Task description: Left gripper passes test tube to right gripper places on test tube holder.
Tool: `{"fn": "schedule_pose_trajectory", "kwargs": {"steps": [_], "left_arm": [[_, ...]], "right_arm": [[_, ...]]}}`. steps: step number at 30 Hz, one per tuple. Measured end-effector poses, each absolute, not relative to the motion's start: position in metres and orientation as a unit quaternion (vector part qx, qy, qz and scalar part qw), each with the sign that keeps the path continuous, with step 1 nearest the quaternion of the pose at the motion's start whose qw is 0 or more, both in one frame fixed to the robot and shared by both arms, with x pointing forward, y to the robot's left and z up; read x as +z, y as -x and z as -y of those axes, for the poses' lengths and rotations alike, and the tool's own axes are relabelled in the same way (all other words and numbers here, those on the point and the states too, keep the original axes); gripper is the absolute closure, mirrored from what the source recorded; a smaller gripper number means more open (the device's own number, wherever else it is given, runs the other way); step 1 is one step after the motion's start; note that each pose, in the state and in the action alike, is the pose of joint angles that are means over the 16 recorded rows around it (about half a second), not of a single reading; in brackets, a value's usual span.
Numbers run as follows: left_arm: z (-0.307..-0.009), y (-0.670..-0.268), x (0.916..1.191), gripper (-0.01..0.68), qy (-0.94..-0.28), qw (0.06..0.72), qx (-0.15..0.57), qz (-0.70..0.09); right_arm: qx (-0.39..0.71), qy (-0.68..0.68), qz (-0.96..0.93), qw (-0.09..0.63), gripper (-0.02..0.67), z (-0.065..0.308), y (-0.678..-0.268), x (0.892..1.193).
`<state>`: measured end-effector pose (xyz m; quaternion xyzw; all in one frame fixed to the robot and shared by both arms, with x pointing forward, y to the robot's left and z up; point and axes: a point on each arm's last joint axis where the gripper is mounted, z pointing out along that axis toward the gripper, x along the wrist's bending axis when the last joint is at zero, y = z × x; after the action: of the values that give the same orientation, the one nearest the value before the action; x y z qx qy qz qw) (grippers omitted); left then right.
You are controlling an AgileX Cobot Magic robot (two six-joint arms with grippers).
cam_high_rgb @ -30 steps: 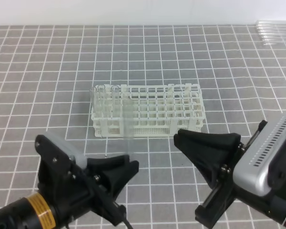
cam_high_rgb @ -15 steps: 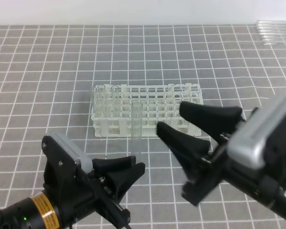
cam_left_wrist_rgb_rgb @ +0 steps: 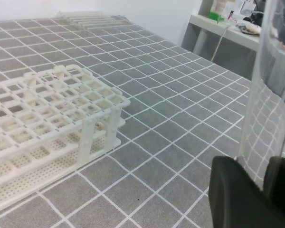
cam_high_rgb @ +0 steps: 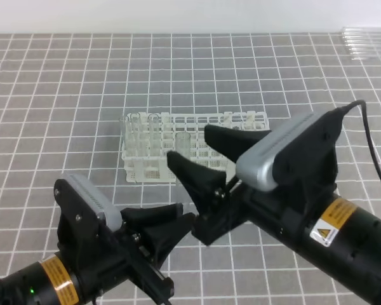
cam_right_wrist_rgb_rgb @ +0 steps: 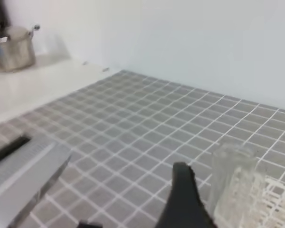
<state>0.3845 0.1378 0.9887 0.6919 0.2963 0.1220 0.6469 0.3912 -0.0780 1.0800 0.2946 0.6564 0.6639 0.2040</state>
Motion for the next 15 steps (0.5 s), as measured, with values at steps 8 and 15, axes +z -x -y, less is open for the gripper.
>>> {"fn": "schedule_pose_trajectory", "kwargs": {"steps": [8, 15], "left_arm": [[-0.138, -0.384, 0.99, 0.639, -0.69, 0.65, 0.124, -0.293], [-0.138, -0.384, 0.99, 0.633, -0.692, 0.65, 0.13, -0.286]], "right_arm": [[0.669, -0.315, -0.643, 0.197, 0.211, 0.069, -0.399, 1.07], [0.67, -0.327, -0.638, 0.19, 0.214, 0.065, -0.402, 1.064]]}}
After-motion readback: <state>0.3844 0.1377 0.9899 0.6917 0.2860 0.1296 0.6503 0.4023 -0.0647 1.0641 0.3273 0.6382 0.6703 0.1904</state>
